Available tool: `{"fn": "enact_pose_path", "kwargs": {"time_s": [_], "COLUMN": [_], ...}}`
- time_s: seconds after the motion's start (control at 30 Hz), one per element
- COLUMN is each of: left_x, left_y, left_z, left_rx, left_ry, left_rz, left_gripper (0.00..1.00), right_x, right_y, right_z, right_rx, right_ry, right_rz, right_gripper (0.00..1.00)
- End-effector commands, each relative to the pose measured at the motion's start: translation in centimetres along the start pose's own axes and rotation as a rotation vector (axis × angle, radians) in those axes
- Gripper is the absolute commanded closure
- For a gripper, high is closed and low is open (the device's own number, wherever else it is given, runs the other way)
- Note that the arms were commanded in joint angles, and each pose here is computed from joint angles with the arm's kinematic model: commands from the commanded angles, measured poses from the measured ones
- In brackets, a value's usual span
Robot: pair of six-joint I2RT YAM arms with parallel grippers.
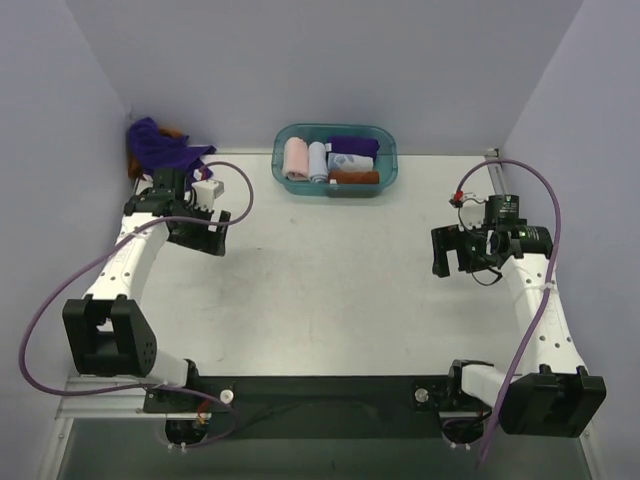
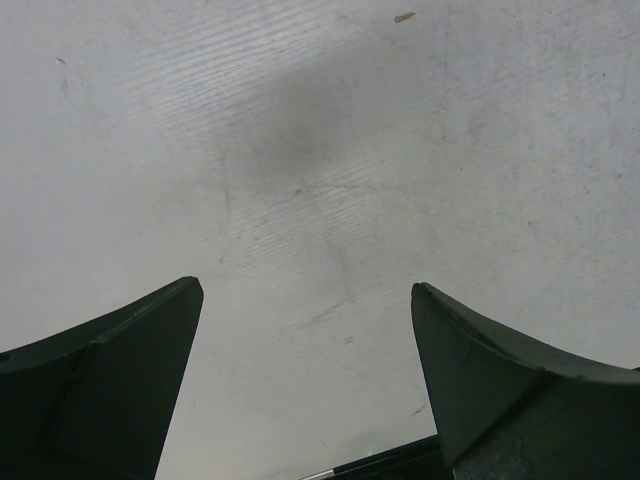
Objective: Roll the towels
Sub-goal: Grab a towel with the left arm
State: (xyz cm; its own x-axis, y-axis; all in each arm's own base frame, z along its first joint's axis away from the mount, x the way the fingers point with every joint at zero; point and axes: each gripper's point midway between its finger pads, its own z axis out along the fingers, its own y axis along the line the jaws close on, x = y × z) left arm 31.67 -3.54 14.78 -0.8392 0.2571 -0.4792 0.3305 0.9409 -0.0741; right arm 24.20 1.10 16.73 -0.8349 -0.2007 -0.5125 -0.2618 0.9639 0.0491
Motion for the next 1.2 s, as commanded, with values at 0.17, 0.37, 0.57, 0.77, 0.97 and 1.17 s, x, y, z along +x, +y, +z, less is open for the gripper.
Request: {"fn": "enact_pose_path", "kwargs": {"time_s": [0.17,0.37,0.57,0.77,0.97,1.17], "left_x": [-6.0,-11.1,-14.5,-17.5,-19.3,-20.0], "left_y": [4.7,11.5,17.7,21.4,23.8,25.7], "left_z": [-0.4,2.5,6.8,10.2,13.1,16.1], "left_rx": [-0.171,-0.304,-0.369,-0.401,-0.461,-0.495], "left_ry": [-0.067,-0.048,-0.045,-0.104,-0.151,-0.174], "left_rz": [0.102,0.211,0.200,0.241,0.283,0.267], "left_gripper": [0.03,0.02,0.03,0.03,0.04,0.06], "right_x": [-0.7,-0.9,-1.3,-1.1,-0.8,-0.8], "right_y": [-0.1,-0.4,-0.4,-0.7,-0.8,-1.2], "right_z": [0.4,1.1,1.4,2.1,2.8,2.9], "right_rx": [-0.012,-0.015,-0.027,-0.030,-0.036,-0.020], "right_ry": [0.003,0.036,0.059,0.097,0.136,0.157], "right_rz": [0.011,0.021,0.042,0.042,0.049,0.042], "right_gripper": [0.00,0.00,0.00,0.00,0.00,0.00]}}
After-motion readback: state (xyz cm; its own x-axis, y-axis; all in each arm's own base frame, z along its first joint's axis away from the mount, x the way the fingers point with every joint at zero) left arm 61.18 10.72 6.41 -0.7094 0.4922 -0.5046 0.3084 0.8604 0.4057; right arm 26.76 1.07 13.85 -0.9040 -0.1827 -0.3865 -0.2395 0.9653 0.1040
